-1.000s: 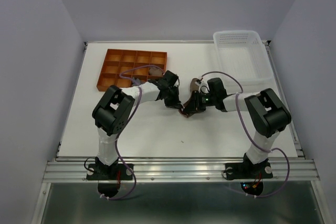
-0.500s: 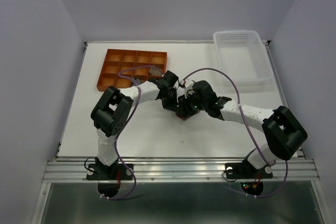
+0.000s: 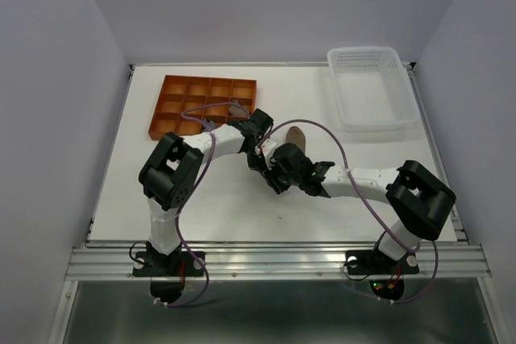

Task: Roll the socks

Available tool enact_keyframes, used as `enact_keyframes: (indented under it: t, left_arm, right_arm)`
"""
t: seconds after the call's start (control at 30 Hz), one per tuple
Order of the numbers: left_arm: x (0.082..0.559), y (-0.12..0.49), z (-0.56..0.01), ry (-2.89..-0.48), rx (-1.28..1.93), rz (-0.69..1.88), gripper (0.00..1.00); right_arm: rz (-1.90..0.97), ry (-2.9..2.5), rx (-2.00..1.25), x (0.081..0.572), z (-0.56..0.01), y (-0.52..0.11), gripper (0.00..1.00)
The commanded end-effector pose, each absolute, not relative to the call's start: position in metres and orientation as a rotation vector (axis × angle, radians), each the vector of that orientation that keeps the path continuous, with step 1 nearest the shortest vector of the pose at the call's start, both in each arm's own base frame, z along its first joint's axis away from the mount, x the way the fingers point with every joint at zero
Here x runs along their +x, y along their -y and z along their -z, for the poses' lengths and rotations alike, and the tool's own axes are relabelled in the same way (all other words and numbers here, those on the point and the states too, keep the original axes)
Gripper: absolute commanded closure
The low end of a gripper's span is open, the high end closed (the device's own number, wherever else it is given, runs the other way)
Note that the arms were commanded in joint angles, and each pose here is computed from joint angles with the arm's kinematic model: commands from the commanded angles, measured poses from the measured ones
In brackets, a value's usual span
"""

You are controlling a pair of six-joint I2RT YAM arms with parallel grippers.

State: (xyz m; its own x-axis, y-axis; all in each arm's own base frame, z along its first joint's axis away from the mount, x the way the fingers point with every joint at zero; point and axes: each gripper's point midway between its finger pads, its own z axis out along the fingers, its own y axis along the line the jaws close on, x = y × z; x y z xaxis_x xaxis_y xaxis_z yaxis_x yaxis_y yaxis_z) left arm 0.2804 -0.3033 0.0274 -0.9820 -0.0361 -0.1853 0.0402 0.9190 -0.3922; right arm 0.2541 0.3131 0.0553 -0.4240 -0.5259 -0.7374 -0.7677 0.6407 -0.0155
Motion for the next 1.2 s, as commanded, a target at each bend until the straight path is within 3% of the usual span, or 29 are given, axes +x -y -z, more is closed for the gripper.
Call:
enact_keyframes:
  t: [0.0,0.37,0.53,0.63,0.67,0.7,0.97,1.17]
  left_arm:
    - [0.279,0.307,-0.052,-2.85,0.052,0.648,1.0]
    - [0.278,0.308,-0.054,-2.856,0.052,0.669,1.0]
    - [0.278,0.307,-0.059,-2.844,0.04,0.691,1.0]
    - [0.282,0.303,-0.066,-2.817,0.018,0.712,0.83]
    - [0.285,0.302,-0.069,-2.802,0.005,0.723,0.67]
    - [0.285,0.301,-0.069,-2.797,0.001,0.728,0.64]
    - [0.317,0.274,-0.097,-2.619,-0.154,0.754,0.57]
    - [0.322,0.27,-0.097,-2.613,-0.126,0.759,0.55]
  right_arm:
    - [-0.263,-2.105,-1.006,0.269,-0.049,-0.306,0.55]
    - [-0.168,-2.138,-1.063,0.263,-0.023,-0.305,0.59]
    - [-0.099,-2.158,-1.044,0.265,-0.012,-0.299,0.79]
    - [-0.092,-2.18,-0.968,0.268,-0.014,-0.298,0.89]
    - [-0.131,-2.2,-0.922,0.265,-0.016,-0.301,0.9]
    - [-0.158,-2.207,-0.911,0.263,-0.017,-0.303,0.94]
    - [-0.658,-2.288,-0.669,0.265,-0.039,-0.323,0.97]
    - [-0.977,-2.262,-0.56,0.265,-0.053,-0.326,0.99]
